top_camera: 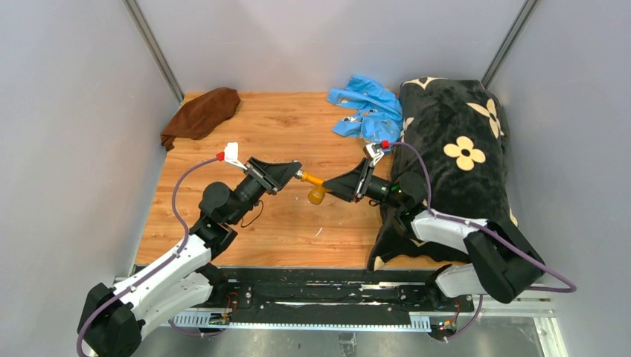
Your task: Install the water faucets
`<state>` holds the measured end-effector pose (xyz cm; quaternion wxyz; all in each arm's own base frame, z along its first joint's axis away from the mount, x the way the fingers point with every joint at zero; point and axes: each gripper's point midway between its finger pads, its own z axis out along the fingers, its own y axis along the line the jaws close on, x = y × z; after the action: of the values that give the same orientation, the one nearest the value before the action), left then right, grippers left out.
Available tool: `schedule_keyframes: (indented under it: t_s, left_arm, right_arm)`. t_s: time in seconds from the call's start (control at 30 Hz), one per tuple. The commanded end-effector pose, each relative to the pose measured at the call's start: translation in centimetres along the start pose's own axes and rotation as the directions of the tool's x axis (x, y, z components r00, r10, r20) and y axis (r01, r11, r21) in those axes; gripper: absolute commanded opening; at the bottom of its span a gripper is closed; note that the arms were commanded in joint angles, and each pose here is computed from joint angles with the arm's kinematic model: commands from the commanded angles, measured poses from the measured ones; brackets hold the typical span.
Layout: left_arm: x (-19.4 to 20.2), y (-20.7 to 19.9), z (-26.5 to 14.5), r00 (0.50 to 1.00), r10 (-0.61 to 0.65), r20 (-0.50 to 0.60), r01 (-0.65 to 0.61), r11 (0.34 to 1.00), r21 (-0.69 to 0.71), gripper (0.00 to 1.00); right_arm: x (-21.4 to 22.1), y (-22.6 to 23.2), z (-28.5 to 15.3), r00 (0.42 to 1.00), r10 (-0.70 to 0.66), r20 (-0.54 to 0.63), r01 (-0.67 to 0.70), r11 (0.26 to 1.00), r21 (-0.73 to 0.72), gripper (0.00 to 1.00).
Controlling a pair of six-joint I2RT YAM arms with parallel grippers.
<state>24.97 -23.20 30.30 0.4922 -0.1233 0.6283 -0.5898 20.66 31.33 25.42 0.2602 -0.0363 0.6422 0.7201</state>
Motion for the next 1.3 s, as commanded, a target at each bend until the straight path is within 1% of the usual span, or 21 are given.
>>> schedule_keyframes:
  t_s: [0.0, 0.07, 0.17, 0.27, 0.33, 0.4, 0.43, 0.47, 0.5, 0.57, 0.6, 0.7, 0.9, 1.0, 1.1, 1.27]
  left_arm:
    - [-2.6, -3.5, -0.4, 0.991, 0.001, 0.132, -0.024, 0.985, 0.171, 0.00]
    - [-2.9, -3.5, -0.4, 0.989, -0.021, 0.146, -0.004, 0.985, 0.172, 0.00]
    - [-3.2, -3.3, -0.4, 0.987, -0.042, 0.156, 0.018, 0.988, 0.153, 0.00]
    - [-3.1, -2.3, -0.3, 0.988, -0.052, 0.143, 0.041, 0.996, 0.076, 0.00]
    - [-3.2, -1.8, -0.4, 0.988, -0.066, 0.141, 0.061, 0.997, 0.036, 0.00]
    - [-3.3, -1.6, -0.5, 0.986, -0.086, 0.145, 0.086, 0.996, 0.009, 0.00]
    - [-3.3, -1.7, -0.6, 0.986, -0.086, 0.145, 0.085, 0.996, 0.011, 0.00]
    - [-3.4, -1.7, -0.6, 0.985, -0.088, 0.145, 0.088, 0.996, 0.007, 0.00]
    - [-3.3, -1.6, -0.7, 0.986, -0.091, 0.143, 0.091, 0.996, 0.003, 0.00]
    - [-3.3, -1.7, -0.6, 0.986, -0.094, 0.138, 0.095, 0.995, 0.002, 0.00]
    - [-3.2, -1.7, -0.5, 0.986, -0.097, 0.135, 0.097, 0.995, 0.001, 0.00]
    - [-3.0, -1.8, -0.3, 0.988, -0.099, 0.118, 0.100, 0.995, 0.001, 0.00]
    - [-2.6, -1.9, -0.1, 0.990, -0.103, 0.095, 0.104, 0.995, 0.004, 0.00]
    - [-2.6, -2.0, -0.1, 0.990, -0.105, 0.091, 0.105, 0.994, 0.008, 0.00]
    - [-2.6, -2.0, -0.2, 0.989, -0.110, 0.094, 0.110, 0.994, 0.008, 0.00]
    - [-2.4, -1.7, -0.2, 0.989, -0.115, 0.091, 0.115, 0.993, 0.003, 0.00]
  right_arm:
    - [-0.5, 10.0, -2.1, 0.994, 0.074, -0.083, -0.098, 0.939, -0.330, 0.62]
    - [-0.8, 9.4, -2.4, 0.996, 0.067, -0.052, -0.079, 0.946, -0.313, 0.68]
    - [-1.2, 7.3, -3.0, 0.999, 0.043, -0.015, -0.045, 0.971, -0.235, 0.71]
    - [-1.2, 4.2, -3.6, 1.000, -0.010, 0.011, 0.011, 0.996, -0.084, 0.72]
    - [-1.1, 2.2, -4.1, 0.993, -0.120, 0.017, 0.119, 0.992, 0.043, 0.73]
    - [-1.7, 0.8, -5.0, 0.963, -0.269, 0.020, 0.260, 0.944, 0.201, 0.74]
    - [-2.1, 0.7, -5.7, 0.913, -0.407, 0.002, 0.393, 0.884, 0.252, 0.75]
    - [-2.6, 0.9, -6.2, 0.876, -0.482, 0.003, 0.461, 0.838, 0.293, 0.77]
    - [-3.0, 1.6, -6.6, 0.839, -0.544, 0.013, 0.515, 0.802, 0.302, 0.78]
    - [-3.4, 2.7, -7.1, 0.780, -0.623, 0.048, 0.586, 0.756, 0.290, 0.80]
    - [-3.4, 3.0, -7.2, 0.765, -0.641, 0.064, 0.603, 0.747, 0.281, 0.81]
    - [-3.2, 3.3, -6.5, 0.750, -0.658, 0.072, 0.629, 0.742, 0.231, 0.81]
    - [-2.2, 4.0, -3.7, 0.716, -0.691, 0.094, 0.685, 0.723, 0.095, 0.82]
    - [-1.8, 4.2, -2.3, 0.717, -0.690, 0.098, 0.691, 0.722, 0.030, 0.81]
    - [-1.3, 4.8, -1.2, 0.738, -0.664, 0.121, 0.672, 0.739, -0.041, 0.80]
    - [-0.7, 4.6, 0.2, 0.793, -0.597, 0.120, 0.608, 0.783, -0.127, 0.70]
